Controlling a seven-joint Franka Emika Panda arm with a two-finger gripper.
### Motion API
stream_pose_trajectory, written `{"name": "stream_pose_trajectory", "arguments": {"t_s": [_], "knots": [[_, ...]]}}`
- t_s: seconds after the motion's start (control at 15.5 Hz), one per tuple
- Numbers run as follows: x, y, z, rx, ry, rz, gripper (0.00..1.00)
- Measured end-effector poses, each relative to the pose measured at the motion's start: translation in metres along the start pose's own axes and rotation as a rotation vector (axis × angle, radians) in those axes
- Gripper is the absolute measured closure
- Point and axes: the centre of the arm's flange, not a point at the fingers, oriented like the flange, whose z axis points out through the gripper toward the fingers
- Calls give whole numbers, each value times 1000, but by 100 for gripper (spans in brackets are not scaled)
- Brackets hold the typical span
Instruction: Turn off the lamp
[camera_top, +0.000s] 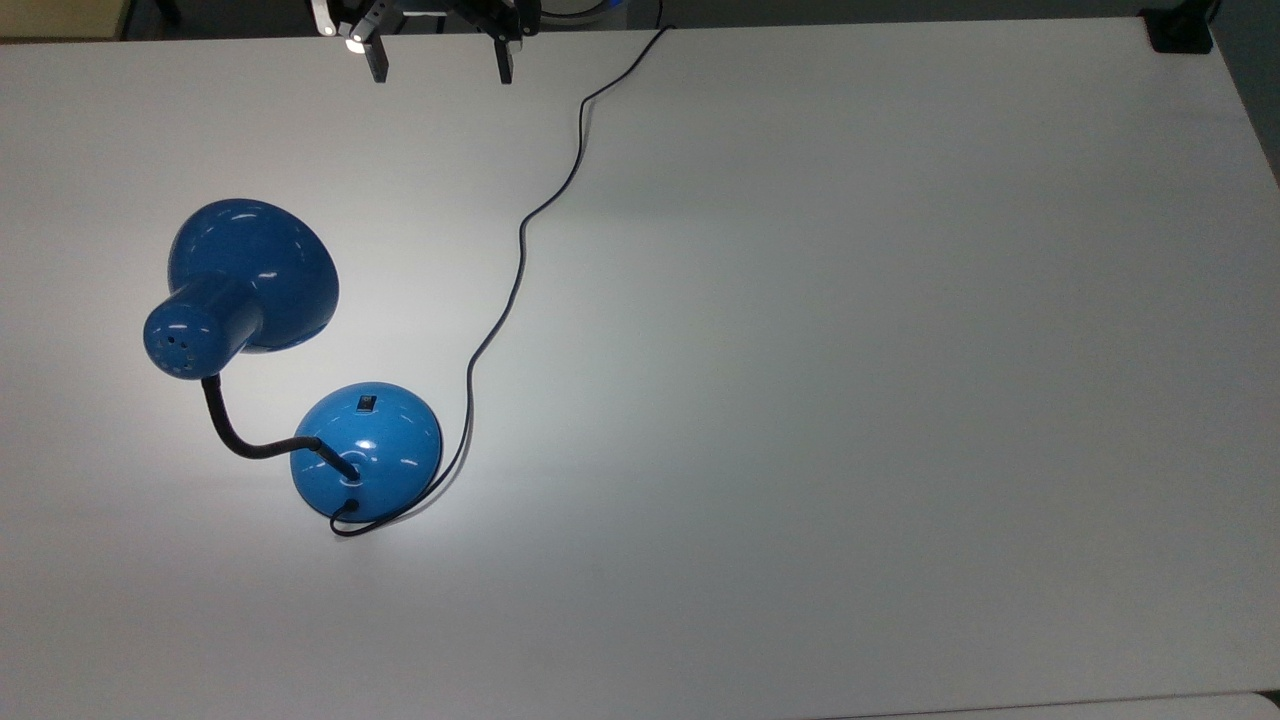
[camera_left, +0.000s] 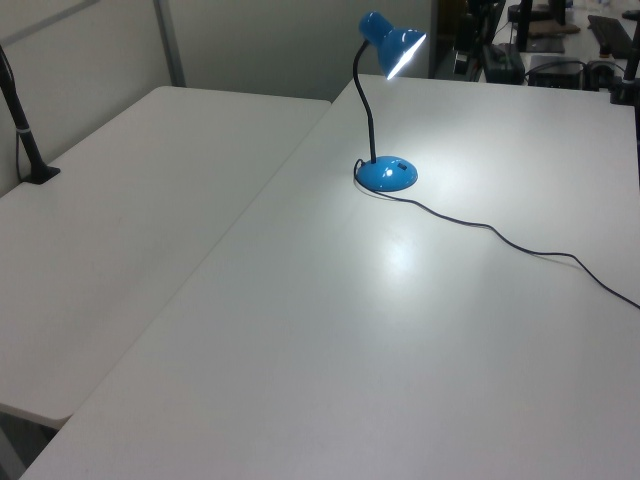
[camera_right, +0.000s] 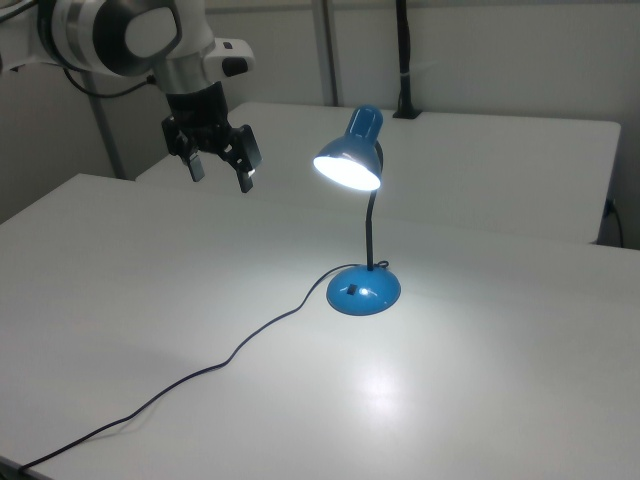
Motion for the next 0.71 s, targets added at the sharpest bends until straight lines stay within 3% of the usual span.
{"name": "stream_pose_trajectory", "arguments": {"t_s": [0.71], "knots": [[0,-1,3,1,-13,-17,0]]}}
